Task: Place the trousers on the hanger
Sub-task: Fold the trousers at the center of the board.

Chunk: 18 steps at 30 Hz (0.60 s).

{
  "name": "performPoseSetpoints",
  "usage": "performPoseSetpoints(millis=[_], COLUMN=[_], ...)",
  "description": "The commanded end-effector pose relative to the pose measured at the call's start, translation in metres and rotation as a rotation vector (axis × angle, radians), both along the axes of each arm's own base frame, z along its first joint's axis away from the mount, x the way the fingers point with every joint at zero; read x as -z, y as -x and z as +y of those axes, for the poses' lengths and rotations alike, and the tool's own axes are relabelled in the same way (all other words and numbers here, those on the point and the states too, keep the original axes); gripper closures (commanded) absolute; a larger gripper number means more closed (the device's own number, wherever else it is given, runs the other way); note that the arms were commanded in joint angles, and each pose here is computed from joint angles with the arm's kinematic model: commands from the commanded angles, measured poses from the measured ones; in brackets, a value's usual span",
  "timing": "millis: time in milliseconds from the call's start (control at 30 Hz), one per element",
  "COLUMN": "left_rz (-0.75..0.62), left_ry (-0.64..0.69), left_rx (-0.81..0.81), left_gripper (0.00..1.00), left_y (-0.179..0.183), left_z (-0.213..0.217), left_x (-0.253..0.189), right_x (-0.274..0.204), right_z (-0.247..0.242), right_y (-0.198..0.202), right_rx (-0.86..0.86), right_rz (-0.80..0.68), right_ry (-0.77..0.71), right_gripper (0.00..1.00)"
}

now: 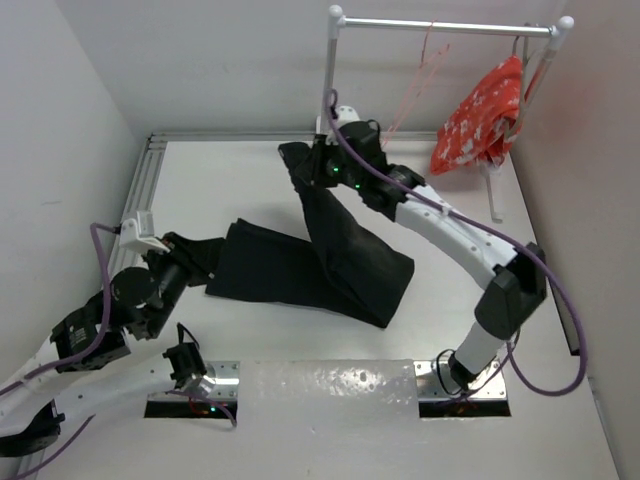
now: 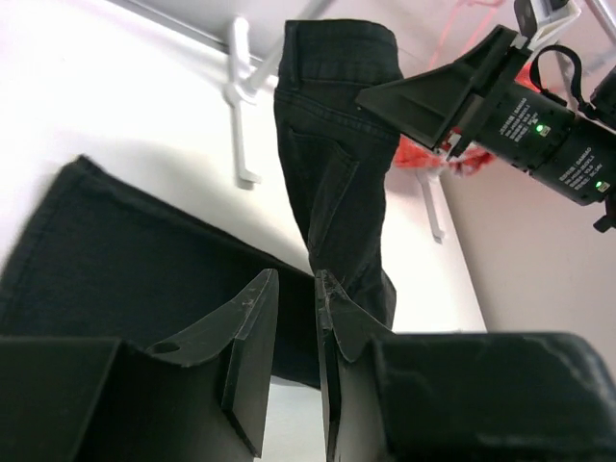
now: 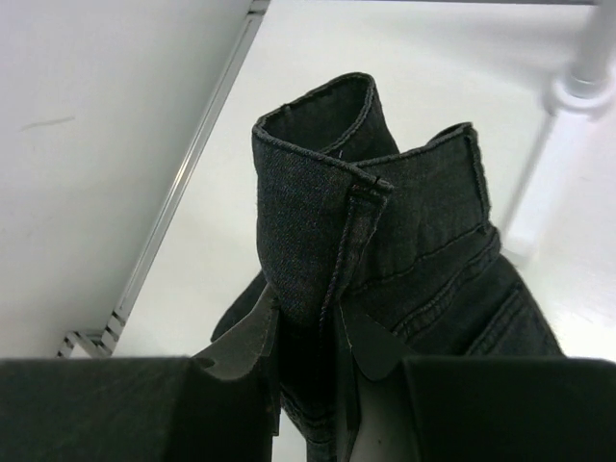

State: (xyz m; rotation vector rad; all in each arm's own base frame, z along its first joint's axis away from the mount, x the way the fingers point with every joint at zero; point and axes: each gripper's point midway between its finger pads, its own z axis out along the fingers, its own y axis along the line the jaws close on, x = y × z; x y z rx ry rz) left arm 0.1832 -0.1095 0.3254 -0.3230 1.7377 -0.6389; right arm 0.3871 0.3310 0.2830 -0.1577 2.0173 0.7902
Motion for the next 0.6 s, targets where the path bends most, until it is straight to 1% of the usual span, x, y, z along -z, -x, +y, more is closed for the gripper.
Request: performPoseSetpoints(millis=[0, 67, 100, 133, 200, 233, 300, 333, 433, 533, 567], left_rz=[0.030, 0.027, 0.027, 0.024, 0.023, 0.019, 0.015, 0.016, 0.018, 0.015, 0.014], left_ry=[-0.032, -0.016, -0.014, -0.001, 0.008, 0.013, 0.014, 0.011, 0.001, 0.005, 0.004], left_rx=[-0.079, -0.093, -0.101, -0.113, -0.128, -0.131, -0.134, -0.138, -0.147, -0.153, -0.158], left_gripper=[0.79, 0.79, 0.79, 0.79, 0.79, 0.79, 0.79, 0.79, 0.79, 0.79, 0.79], left_y=[0.004, 0.006, 0.006, 0.008, 0.009, 0.010, 0.010, 0.010, 0.010, 0.009, 0.009], left_z=[0.026, 0.032, 0.035, 0.039, 0.045, 0.047, 0.049, 0.050, 0.051, 0.052, 0.053], left_x=[0.011, 0.011, 0.012, 0.011, 0.011, 0.011, 0.010, 0.009, 0.010, 0.010, 0.010], right_x=[-0.048, -0.035, -0.016, -0.013, 0.003, 0.021, 0.039, 0.054, 0.074, 0.107, 0.126], right_z=[0.049, 0.066, 0.077, 0.093, 0.110, 0.129, 0.144, 0.157, 0.177, 0.195, 0.199], right_y=[-0.003, 0.000, -0.002, 0.006, 0.010, 0.016, 0.022, 0.030, 0.051, 0.073, 0.078], right_rx=[-0.041, -0.065, -0.071, -0.099, -0.123, -0.154, -0.178, -0.197, -0.257, -0.331, -0.343], right_rz=[-0.157, -0.152, -0.135, -0.135, -0.127, -0.113, -0.104, -0.094, -0.101, -0.072, -0.051], right_ry=[-0.062, -0.037, -0.012, -0.010, 0.016, 0.039, 0.071, 0.094, 0.125, 0.136, 0.152], right_gripper=[1.00, 1.00, 1.00, 1.00, 1.00, 1.00, 1.00, 1.00, 1.00, 1.00, 1.00])
